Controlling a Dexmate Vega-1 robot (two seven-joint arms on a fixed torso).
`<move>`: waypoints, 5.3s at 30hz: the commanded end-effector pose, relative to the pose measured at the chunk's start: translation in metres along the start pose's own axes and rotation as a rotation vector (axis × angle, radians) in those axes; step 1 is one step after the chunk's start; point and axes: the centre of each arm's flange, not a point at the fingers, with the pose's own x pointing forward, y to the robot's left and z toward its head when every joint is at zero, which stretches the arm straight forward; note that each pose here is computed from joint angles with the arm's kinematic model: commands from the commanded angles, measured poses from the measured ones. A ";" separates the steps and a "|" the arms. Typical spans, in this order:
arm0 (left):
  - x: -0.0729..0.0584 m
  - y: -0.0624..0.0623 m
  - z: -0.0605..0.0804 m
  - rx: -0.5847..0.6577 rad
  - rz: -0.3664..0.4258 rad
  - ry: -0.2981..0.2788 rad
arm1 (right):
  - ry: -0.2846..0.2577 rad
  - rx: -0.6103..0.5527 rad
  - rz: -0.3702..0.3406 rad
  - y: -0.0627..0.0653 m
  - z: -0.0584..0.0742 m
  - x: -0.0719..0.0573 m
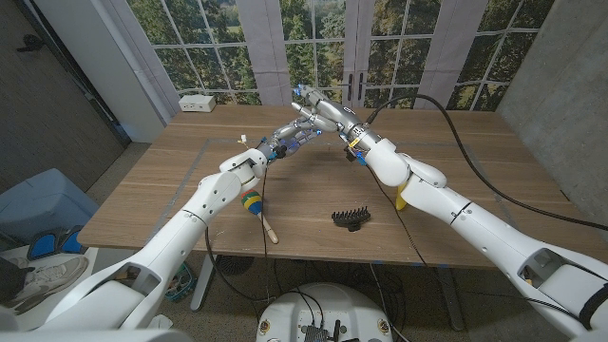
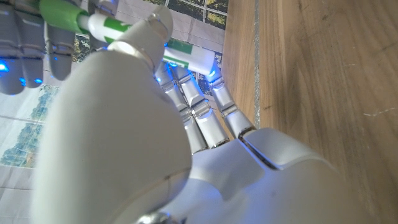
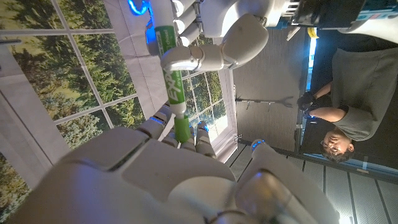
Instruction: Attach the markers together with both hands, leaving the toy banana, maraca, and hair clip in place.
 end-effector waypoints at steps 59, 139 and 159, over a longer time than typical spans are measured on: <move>-0.014 -0.006 0.032 0.480 0.267 -0.126 | -0.040 0.032 -0.188 -0.023 -0.022 -0.018; -0.028 -0.009 0.022 1.578 0.566 0.209 | 0.223 0.506 -0.136 -0.060 -0.091 -0.065; -0.024 0.006 0.006 1.605 0.568 0.314 | 0.231 0.500 -0.139 -0.059 -0.093 -0.064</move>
